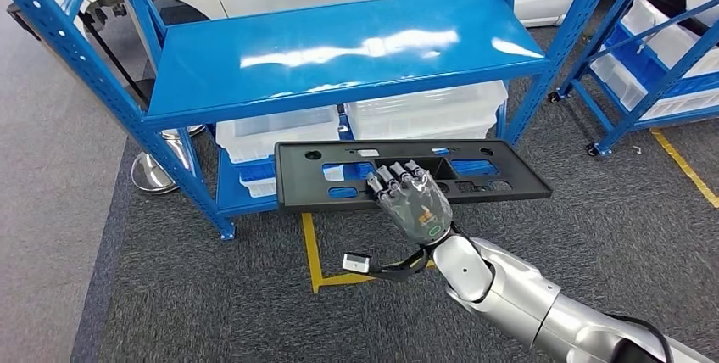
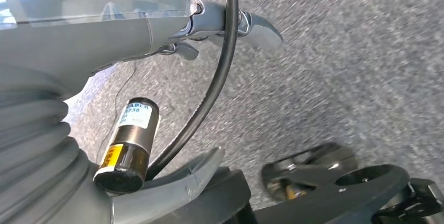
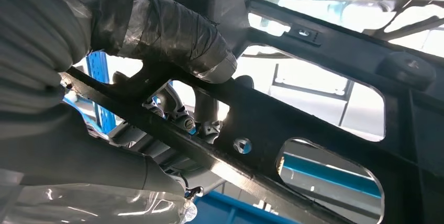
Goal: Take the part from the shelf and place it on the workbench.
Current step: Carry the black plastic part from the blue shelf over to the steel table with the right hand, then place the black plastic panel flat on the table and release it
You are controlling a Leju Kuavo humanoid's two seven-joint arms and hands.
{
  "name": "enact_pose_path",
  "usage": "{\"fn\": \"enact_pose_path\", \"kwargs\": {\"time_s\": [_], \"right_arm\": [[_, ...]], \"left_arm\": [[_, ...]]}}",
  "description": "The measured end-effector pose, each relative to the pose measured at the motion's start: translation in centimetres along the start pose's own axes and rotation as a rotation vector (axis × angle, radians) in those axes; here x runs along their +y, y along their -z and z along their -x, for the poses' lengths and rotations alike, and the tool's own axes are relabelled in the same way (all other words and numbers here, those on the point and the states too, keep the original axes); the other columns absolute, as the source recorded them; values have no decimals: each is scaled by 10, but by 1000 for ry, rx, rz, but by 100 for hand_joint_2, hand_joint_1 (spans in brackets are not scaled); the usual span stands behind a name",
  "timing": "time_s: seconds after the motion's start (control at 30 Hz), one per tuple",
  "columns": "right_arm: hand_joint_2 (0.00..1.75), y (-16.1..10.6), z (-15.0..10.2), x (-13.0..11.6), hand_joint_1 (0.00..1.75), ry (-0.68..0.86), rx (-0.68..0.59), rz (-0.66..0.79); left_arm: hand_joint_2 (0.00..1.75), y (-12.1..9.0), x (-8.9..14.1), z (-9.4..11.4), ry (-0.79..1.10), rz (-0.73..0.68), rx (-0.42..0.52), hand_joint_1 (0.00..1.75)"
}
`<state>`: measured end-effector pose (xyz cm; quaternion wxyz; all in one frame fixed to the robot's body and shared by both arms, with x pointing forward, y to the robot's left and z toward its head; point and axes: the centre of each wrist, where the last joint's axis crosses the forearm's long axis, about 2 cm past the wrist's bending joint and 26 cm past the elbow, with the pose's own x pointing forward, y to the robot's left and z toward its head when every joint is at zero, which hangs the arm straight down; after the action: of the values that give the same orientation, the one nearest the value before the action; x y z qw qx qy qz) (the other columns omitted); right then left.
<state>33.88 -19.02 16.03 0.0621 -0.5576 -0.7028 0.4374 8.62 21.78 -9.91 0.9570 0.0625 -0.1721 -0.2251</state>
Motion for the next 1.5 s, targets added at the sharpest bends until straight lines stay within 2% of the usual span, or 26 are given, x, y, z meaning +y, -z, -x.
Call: {"fn": "enact_pose_path", "kwargs": {"time_s": [1.5], "right_arm": [[175,-11,10,2,175,-8,31,-26]], "left_arm": [[175,1,4,0,3,-18,-3,0]]}}
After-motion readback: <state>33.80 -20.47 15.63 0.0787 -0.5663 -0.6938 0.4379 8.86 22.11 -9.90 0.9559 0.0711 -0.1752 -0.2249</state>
